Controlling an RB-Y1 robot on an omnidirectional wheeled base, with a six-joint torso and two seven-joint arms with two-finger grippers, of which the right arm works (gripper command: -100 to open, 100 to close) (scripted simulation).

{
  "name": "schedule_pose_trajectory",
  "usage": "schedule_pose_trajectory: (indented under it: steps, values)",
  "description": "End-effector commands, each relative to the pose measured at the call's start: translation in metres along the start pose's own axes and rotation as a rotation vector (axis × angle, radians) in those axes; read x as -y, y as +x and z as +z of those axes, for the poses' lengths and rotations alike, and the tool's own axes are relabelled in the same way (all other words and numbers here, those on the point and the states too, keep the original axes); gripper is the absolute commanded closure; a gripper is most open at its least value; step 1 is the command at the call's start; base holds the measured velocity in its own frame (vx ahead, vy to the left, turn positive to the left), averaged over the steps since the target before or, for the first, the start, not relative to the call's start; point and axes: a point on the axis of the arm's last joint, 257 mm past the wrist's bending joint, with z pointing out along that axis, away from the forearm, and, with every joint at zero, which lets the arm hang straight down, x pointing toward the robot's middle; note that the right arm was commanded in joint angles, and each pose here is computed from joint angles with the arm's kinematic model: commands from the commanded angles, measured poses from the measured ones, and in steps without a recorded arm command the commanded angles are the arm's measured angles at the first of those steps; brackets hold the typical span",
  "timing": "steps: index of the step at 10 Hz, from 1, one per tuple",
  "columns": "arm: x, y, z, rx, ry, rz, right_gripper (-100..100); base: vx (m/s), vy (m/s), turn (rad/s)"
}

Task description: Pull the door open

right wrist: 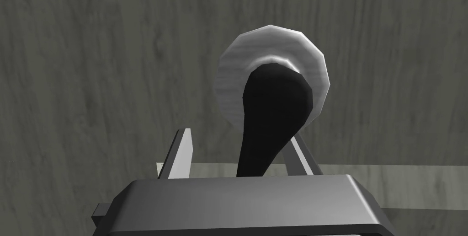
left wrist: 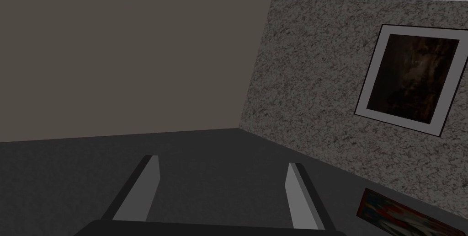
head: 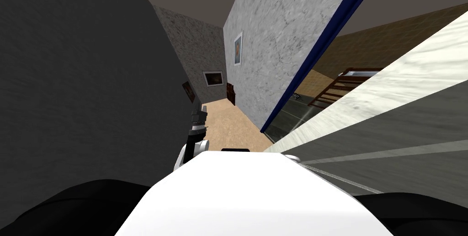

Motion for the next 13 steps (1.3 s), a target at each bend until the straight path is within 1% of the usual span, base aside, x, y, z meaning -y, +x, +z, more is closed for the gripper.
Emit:
schedule_pose_trajectory:
  steps: [1,2,3,5,7,8,9,10,11,13]
  values:
    - [0.007,0.021,-0.0005,-0.016,-0.005,0.031,100,-0.03,-0.012,0.165]
    - [0.008,0.022,-0.004,-0.01,-0.006,0.031,100,-0.063,-0.018,0.224]
    - [0.008,0.025,-0.0108,0.001,-0.009,0.031,100,-0.104,-0.013,0.195]
    - [0.007,0.027,-0.0159,0.008,-0.013,0.03,100,-0.127,-0.009,0.14]
    - [0.004,0.031,-0.0237,0.017,-0.027,0.029,100,-0.156,-0.006,0.121]
    - [0.003,0.032,-0.0251,0.019,-0.03,0.029,100,-0.165,0.007,0.06]
    - [0.001,0.035,-0.0294,0.023,-0.041,0.028,100,-0.221,-0.014,0.096]
    - [0.001,0.035,-0.0294,0.023,-0.041,0.028,100,-0.167,-0.022,0.019]
    - [-0.002,0.037,-0.0332,0.026,-0.053,0.027,100,-0.193,0.008,0.049]
    - [-0.007,0.04,-0.0379,0.028,-0.071,0.025,100,-0.237,-0.024,0.05]
